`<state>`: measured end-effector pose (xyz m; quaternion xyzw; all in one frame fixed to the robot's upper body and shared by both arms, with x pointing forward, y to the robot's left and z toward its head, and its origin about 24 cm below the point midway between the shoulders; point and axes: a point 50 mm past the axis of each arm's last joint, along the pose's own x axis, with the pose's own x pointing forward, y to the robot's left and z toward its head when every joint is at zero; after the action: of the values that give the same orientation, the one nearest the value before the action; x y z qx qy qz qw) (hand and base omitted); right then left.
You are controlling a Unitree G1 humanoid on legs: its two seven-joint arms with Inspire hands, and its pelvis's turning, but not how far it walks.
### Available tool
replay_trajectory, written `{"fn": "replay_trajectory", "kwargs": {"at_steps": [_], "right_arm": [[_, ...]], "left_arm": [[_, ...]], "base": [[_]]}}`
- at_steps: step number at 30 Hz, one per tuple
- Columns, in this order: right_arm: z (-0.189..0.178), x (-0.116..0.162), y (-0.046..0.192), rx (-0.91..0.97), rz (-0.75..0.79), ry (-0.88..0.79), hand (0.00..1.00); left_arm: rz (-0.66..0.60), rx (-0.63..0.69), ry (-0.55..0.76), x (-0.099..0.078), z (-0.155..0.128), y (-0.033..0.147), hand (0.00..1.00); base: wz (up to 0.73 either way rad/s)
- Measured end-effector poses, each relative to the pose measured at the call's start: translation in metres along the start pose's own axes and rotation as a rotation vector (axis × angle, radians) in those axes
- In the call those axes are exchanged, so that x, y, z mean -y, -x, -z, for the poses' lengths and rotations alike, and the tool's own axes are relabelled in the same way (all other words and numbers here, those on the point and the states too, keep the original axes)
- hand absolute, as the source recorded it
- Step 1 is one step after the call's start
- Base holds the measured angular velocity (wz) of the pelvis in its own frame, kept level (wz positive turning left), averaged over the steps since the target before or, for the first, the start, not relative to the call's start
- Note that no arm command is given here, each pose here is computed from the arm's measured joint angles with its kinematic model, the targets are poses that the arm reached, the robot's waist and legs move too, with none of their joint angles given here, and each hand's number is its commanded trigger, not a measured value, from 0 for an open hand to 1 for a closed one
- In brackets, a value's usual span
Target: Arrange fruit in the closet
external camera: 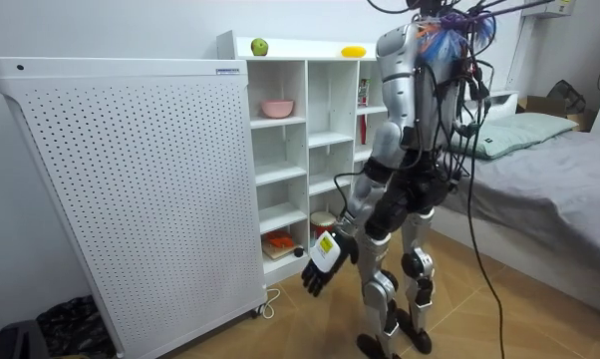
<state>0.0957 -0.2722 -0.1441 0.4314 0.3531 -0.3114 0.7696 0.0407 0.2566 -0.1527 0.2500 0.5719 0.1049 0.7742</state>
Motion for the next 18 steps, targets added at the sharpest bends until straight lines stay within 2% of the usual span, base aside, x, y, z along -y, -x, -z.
{"fn": "replay_trajectory", "kwargs": {"at_steps": [6,9,14,16,18], "right_arm": [[0.027,0.015,0.007,-0.075,0.050,0.026,0.00],[0.042,0.027,0.013,-0.121,0.099,0.055,0.00],[0.062,0.050,0.025,-0.272,0.194,0.281,0.00],[0.067,0.064,0.034,-0.356,0.248,0.452,0.00],[0.070,0.072,0.039,-0.394,0.283,0.544,0.00]], "left_arm": [[-0.002,-0.025,0.039,0.008,0.005,0.003,0.00],[-0.019,-0.044,0.048,0.007,0.011,0.004,0.00],[-0.028,-0.131,0.077,0.007,0.027,0.005,0.00],[-0.032,-0.155,0.070,0.008,0.033,0.007,0.00],[-0.032,-0.173,0.065,0.008,0.036,0.007,0.00]], "base": [[-0.10],[0.00],[-0.01],[-0.04],[-0.16]]}}
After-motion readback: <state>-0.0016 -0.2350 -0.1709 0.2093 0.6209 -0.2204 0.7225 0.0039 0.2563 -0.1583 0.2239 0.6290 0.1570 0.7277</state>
